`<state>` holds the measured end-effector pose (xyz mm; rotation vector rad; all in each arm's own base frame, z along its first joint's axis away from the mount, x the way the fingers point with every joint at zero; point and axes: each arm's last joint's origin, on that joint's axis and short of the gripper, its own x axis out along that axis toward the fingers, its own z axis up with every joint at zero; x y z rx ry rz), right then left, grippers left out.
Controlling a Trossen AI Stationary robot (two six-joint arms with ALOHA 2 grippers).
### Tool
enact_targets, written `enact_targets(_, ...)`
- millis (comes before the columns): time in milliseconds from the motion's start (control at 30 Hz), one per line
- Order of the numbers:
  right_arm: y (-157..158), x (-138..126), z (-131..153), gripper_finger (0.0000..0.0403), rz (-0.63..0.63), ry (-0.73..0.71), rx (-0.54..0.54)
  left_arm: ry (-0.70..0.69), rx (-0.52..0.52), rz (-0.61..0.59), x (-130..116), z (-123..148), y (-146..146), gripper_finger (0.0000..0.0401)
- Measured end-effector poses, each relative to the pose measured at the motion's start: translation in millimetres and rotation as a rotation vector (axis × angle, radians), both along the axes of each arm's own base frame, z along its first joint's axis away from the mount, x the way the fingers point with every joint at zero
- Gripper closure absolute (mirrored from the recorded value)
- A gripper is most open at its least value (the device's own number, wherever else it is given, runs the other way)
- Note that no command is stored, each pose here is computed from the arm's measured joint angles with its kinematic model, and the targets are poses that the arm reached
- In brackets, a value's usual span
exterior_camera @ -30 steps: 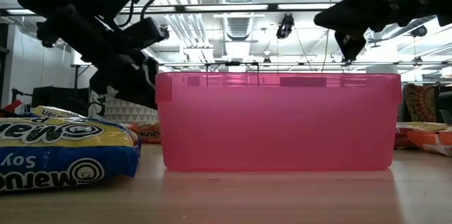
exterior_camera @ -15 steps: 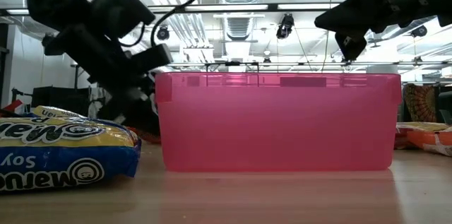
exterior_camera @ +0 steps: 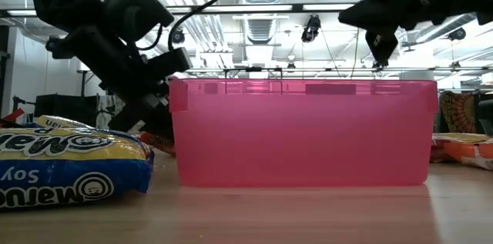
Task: Sort Maruchan noodles
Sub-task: Put the orange noodle pack into the red bin
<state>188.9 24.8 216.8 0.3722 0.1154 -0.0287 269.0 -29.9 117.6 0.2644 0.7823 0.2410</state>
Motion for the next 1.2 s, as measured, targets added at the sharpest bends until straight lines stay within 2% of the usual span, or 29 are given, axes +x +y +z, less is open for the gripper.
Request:
enact_targets(233,0.6,4.1,15.7,0.0394,0.004,-0.037,-0.058,-0.143,-0.01,0.032,-6.2,23.0,1.8,0.0398)
enact_targets(400,-0.7,7.3,23.9,0.0394,-0.052,-0.037,-0.122,-0.23,-0.04,0.052,-7.8,37.9,2.3,0.0399)
enact_targets(567,1.0,22.3,27.5,0.038,-0.062,0.006,-0.216,-0.304,-0.088,0.082,-6.0,44.3,2.2,0.04)
enact_targets(700,3.7,44.7,27.2,0.0334,-0.064,0.116,-0.308,-0.316,-0.116,0.104,-5.9,44.3,2.3,0.04)
enact_targets(1000,4.9,103.4,26.1,0.0187,-0.019,0.389,-0.512,-0.355,-0.145,0.12,-4.5,46.8,2.1,0.04)
enact_targets(1200,0.7,137.4,12.5,0.0127,0.003,0.498,-0.573,-0.379,-0.15,0.119,-3.2,49.0,2.1,0.04)
